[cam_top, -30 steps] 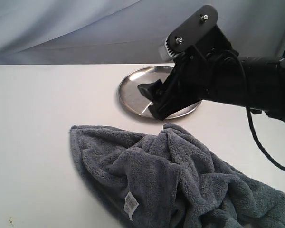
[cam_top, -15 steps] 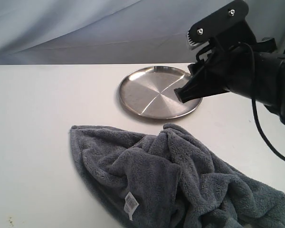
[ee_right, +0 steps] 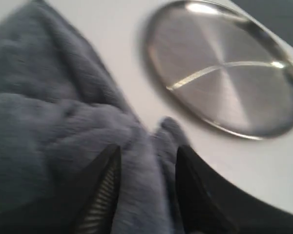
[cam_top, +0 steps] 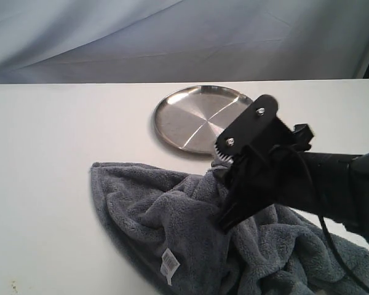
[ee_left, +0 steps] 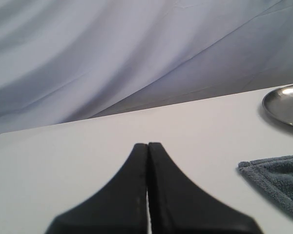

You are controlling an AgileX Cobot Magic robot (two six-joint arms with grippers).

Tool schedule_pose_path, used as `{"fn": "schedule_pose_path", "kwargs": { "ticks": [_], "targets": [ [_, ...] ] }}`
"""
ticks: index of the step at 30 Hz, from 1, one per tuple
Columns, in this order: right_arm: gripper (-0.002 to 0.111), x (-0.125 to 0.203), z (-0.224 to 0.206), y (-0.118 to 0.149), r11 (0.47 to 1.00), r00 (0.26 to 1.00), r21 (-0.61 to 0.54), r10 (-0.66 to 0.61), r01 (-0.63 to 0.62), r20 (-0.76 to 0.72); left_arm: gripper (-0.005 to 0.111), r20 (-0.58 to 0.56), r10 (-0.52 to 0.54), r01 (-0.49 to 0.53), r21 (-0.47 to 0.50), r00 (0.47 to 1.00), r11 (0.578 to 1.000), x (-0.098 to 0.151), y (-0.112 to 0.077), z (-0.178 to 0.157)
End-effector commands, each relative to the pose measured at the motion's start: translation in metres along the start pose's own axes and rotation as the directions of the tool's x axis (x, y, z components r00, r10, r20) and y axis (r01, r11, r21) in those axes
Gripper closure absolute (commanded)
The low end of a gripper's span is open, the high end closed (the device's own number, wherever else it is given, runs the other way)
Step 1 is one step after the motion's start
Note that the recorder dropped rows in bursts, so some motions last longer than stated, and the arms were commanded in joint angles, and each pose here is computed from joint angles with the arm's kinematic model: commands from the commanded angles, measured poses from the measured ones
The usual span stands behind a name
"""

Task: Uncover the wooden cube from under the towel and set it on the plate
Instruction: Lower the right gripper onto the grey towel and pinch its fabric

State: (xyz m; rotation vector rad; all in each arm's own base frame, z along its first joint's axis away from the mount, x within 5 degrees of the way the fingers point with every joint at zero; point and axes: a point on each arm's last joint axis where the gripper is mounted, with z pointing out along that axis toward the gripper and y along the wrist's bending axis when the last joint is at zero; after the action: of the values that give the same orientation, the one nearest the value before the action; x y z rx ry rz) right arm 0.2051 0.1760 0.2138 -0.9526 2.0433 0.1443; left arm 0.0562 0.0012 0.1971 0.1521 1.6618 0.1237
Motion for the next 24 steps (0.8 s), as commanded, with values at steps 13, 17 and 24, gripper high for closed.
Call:
{"fn": "schedule_pose_path", "kwargs": {
  "ticks": [13, 17, 24],
  "targets": [
    [0.032, 0.024, -0.007, 0.046, 0.978, 0.998, -0.204, -0.052, 0.045, -0.027, 0.107, 0.003, -0.012, 0.012, 0.001, 1.0, 1.0, 0.0, 0.0, 0.0],
    [0.032, 0.032, 0.004, 0.045, 0.984, 0.992, -0.161, -0.095, 0.08, -0.085, 0.107, 0.003, -0.012, 0.012, 0.001, 1.0, 1.0, 0.0, 0.0, 0.0],
    [0.055, 0.058, 0.032, 0.048, 0.982, 0.958, -0.131, -0.161, 0.132, -0.238, 0.107, 0.003, -0.012, 0.012, 0.001, 1.0, 1.0, 0.0, 0.0, 0.0]
  ]
}}
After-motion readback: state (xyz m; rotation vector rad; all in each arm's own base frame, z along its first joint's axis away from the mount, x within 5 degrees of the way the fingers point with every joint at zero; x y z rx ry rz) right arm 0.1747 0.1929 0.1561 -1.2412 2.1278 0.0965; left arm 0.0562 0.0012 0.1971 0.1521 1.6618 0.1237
